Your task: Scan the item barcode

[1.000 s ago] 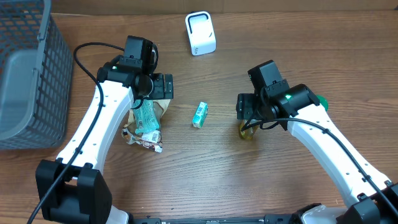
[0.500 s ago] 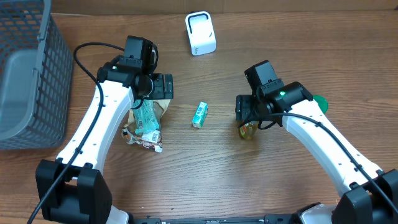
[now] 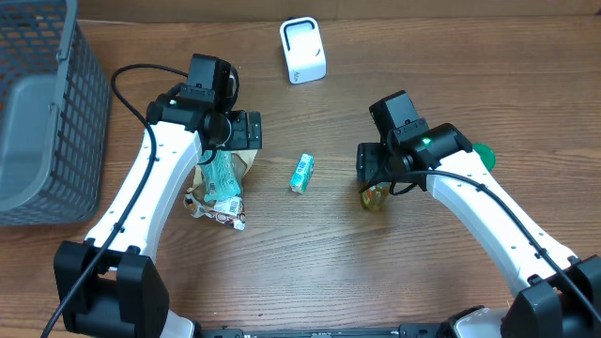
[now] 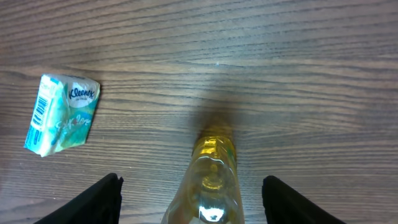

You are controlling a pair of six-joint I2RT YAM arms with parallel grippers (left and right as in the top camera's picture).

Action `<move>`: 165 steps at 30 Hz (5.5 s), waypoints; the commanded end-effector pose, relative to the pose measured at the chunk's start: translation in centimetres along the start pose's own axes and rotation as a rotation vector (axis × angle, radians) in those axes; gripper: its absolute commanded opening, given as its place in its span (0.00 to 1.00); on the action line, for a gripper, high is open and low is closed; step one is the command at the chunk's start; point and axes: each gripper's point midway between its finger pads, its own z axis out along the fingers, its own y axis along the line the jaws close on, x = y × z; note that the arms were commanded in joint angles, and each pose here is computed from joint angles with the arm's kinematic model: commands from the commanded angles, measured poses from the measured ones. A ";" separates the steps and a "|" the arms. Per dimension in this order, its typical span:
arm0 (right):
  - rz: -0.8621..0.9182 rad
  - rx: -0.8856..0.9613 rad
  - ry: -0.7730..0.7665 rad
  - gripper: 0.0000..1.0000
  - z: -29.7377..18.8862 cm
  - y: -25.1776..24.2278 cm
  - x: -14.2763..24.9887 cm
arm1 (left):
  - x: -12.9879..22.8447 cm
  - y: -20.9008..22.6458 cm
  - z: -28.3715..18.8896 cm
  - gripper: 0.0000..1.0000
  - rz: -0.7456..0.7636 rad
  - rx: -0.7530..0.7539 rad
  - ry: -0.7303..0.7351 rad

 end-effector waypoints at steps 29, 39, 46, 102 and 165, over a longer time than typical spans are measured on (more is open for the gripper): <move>-0.065 0.039 0.093 0.65 0.5 -1.0 2.6 | -0.6 -0.5 -0.4 1.00 0.021 0.011 -0.017; -0.063 0.007 0.103 0.64 0.5 -0.4 2.8 | -0.6 -0.5 -0.4 1.00 0.021 0.011 -0.017; -0.064 0.008 0.104 0.61 0.5 -0.5 2.8 | -0.6 -0.5 -0.4 1.00 0.021 0.011 -0.017; -0.020 -0.354 0.010 0.40 -5.1 3.8 1.3 | -0.6 -0.5 -0.4 1.00 0.021 0.011 -0.017; -0.183 -1.113 0.119 0.34 -14.0 11.1 3.2 | -3.5 17.3 -2.1 1.00 -0.476 -0.090 -0.143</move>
